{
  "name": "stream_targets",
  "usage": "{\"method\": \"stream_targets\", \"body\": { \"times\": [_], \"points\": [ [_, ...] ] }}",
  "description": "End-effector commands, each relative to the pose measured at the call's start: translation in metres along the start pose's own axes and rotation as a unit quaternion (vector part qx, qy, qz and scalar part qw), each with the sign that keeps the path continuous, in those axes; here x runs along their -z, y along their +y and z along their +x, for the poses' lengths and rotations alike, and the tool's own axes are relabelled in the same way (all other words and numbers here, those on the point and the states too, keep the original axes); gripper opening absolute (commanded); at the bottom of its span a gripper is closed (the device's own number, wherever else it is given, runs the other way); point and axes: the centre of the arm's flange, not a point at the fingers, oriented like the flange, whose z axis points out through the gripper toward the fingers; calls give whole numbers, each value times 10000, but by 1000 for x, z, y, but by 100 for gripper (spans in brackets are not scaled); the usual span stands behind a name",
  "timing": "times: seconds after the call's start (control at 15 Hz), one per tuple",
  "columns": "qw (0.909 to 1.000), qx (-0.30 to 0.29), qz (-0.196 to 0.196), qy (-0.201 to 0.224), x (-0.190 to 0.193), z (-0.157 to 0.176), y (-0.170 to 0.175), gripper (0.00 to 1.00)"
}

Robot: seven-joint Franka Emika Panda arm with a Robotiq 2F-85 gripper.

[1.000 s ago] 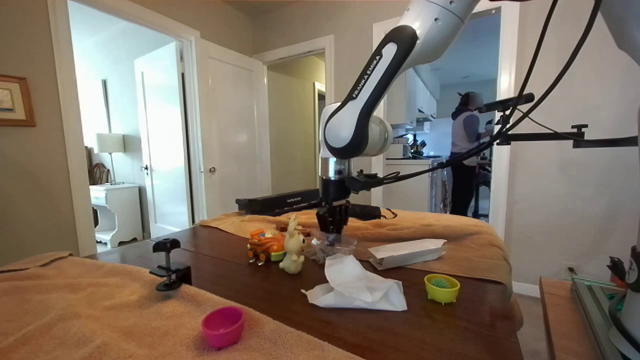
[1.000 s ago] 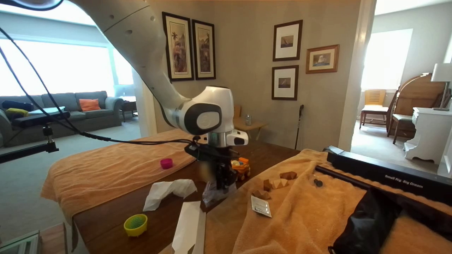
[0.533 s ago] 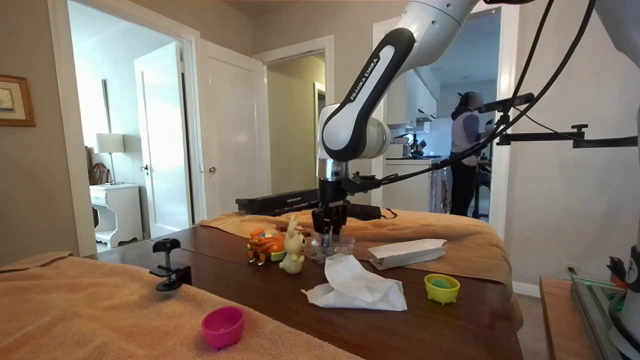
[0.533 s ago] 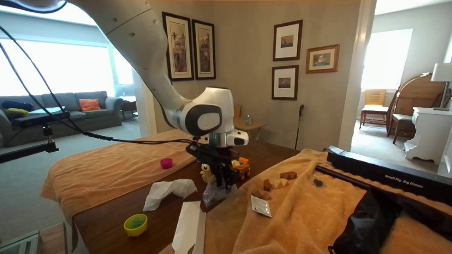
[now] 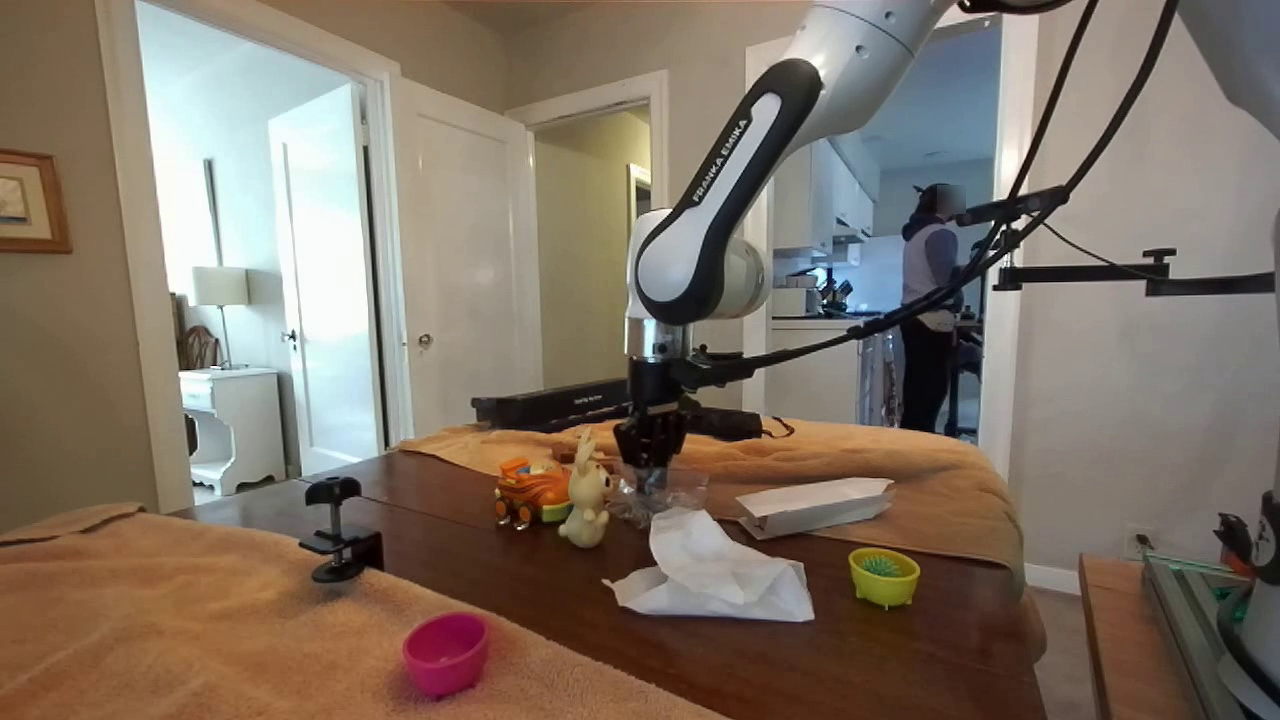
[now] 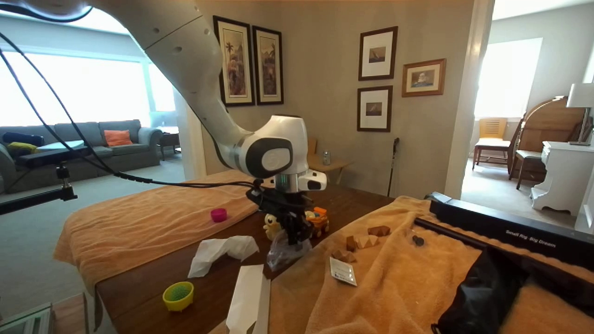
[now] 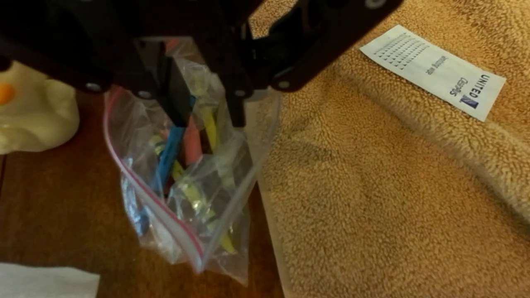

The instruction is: Remove the blue crayon from the clear plastic.

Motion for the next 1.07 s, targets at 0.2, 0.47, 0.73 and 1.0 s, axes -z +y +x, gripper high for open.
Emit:
{"method": "stream_targets", "body": {
  "times": [0.2, 0.47, 0.73, 1.0],
  "points": [
    [9998, -172, -4, 71, -4, 12, -11, 43],
    [9998, -182, 12, 63, -4, 12, -17, 44],
    [9998, -199, 8, 38, -6, 11, -22, 38],
    [9998, -196, 2, 13, -9, 11, -25, 37]
  ]
}}
